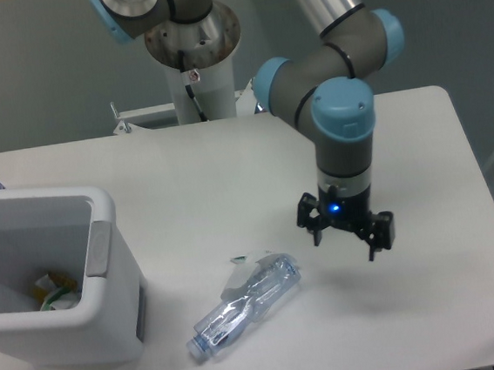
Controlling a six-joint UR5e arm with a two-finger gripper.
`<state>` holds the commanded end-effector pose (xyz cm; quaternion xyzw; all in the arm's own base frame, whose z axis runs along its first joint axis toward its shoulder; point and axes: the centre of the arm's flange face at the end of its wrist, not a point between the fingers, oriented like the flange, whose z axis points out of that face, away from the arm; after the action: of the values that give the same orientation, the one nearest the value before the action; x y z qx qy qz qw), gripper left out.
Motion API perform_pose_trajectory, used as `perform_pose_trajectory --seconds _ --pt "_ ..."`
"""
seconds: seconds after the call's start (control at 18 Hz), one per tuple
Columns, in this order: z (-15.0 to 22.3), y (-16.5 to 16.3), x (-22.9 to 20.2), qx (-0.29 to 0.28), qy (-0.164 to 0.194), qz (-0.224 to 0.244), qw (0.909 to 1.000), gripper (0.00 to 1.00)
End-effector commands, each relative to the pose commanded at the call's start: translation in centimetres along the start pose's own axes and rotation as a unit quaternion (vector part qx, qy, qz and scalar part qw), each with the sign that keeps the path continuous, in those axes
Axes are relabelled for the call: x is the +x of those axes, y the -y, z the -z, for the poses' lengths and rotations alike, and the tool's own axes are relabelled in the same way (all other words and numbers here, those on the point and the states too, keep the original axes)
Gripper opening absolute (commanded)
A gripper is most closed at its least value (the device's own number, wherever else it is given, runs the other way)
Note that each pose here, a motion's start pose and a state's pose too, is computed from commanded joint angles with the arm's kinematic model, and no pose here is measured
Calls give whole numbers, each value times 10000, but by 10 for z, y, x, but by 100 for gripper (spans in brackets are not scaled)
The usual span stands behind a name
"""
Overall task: Place the trash in the trash can
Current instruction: 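Move the open gripper down over the clear plastic bottle, then close the gripper around the bottle's neck end and grip it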
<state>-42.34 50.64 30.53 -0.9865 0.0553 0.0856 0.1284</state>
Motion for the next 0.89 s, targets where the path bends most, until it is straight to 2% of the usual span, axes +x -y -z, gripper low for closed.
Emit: perform_pose_trajectory --seconds 0.33,0.44,0.89 --pt "-4 44 27 492 -354 368 9975 100" --pt "-8 52 38 493 -426 448 9969 100" --pt "-42 89 87 398 -726 83 9965 100"
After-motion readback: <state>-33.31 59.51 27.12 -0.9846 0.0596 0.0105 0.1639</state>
